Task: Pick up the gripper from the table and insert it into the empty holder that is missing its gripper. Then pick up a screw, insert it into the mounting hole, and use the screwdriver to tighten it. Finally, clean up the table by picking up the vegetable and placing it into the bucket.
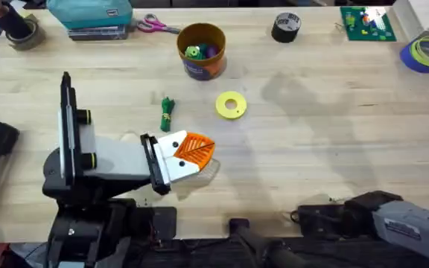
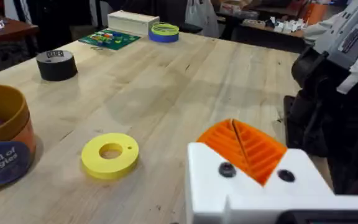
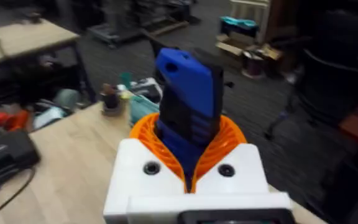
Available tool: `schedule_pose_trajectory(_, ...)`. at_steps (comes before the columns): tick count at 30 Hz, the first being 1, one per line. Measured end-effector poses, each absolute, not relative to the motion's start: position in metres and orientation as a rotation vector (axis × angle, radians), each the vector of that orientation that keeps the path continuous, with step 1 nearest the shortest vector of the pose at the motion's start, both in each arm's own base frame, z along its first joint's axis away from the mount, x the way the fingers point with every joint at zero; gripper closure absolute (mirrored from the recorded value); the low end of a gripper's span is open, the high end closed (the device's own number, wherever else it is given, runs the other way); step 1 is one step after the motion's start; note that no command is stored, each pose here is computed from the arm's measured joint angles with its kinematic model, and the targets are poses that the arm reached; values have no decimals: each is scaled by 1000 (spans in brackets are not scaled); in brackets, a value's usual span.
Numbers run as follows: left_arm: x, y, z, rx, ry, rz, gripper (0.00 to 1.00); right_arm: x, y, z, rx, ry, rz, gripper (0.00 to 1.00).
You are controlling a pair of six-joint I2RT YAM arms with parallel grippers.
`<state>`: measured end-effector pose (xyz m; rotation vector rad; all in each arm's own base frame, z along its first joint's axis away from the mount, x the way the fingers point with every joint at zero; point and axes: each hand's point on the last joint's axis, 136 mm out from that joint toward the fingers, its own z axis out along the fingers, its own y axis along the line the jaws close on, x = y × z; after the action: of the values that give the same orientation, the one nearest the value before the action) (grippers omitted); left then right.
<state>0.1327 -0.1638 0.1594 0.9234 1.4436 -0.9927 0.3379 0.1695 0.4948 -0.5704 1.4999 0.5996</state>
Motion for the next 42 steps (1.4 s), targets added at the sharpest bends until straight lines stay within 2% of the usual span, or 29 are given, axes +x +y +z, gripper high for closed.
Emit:
schedule_pose_trajectory(16, 133, -164, 159, 923, 1444, -992, 991, 274, 250, 536, -815, 1210, 860, 978)
schedule_pose_trajectory(27, 133, -164, 159, 923, 1444, -992, 991, 254, 287, 514, -933, 1083, 1007, 978)
schedule_pose_trajectory(37, 133, -164, 159, 923, 1444, -992, 991, 242, 295, 492, -970, 1058, 1146, 978)
schedule_pose_trajectory(42, 133, -164, 159, 923, 1444, -992, 991, 227, 297, 493, -1023, 1023, 1209, 978)
